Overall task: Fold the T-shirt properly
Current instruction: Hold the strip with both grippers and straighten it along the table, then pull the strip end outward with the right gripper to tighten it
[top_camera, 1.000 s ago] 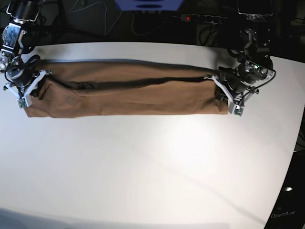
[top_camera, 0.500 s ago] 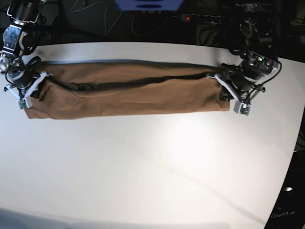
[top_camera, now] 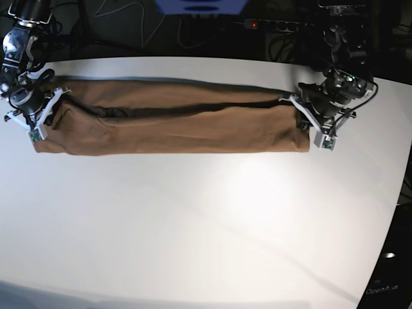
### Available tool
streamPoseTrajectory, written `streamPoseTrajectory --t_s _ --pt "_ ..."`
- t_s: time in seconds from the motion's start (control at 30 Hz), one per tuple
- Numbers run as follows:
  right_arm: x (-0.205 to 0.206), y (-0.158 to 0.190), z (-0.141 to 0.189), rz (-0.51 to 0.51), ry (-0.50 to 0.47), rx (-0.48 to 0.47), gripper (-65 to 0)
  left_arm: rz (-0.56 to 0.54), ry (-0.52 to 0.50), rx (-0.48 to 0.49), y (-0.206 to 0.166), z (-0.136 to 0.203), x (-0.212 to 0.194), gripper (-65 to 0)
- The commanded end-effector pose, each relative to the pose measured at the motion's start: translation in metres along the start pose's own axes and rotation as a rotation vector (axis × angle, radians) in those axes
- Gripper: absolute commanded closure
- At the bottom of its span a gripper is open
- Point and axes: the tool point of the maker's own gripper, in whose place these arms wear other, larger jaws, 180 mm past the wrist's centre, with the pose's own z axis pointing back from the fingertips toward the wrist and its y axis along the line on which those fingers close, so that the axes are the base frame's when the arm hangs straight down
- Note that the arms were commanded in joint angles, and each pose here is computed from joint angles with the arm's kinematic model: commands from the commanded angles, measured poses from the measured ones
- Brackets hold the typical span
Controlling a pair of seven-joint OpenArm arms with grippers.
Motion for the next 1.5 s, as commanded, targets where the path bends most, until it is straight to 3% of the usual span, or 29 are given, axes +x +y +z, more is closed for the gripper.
streamPoseTrajectory --t_s 0.0,0.5,0.83,0.97,1.17,1.3,1.47 --pt "0.013 -0.015 0.006 0.031 -0.033 -0.029 -0.1 -0.009 -0.041 -0.005 0.000 0.003 0.011 -2.6" --pt "0.046 -0.021 0.032 0.144 -0.105 -0.074 0.0 -0.007 -0.030 -0.006 -0.001 0.003 0.006 -2.6" --pt "0.049 0.003 0.022 0.188 -0.099 -0.008 0.0 -0.008 -0.029 -0.005 -0.001 0.003 0.006 -2.6" --pt "0.034 0.012 0.024 0.196 -0.070 0.012 0.0 -0.009 -0.029 -0.002 0.001 0.003 0.006 -2.6" --pt "-0.004 0.046 0.055 0.265 -0.014 0.071 0.0 -0.011 -0.034 0.000 0.003 0.004 0.008 -2.6" --pt "-0.018 0.069 0.076 0.295 -0.031 0.127 0.0 -0.010 -0.037 0.000 0.002 0.003 0.010 -2.6" --pt "-0.012 0.069 0.082 0.315 -0.048 0.121 0.0 -0.012 -0.036 -0.002 0.001 0.003 0.009 -2.6"
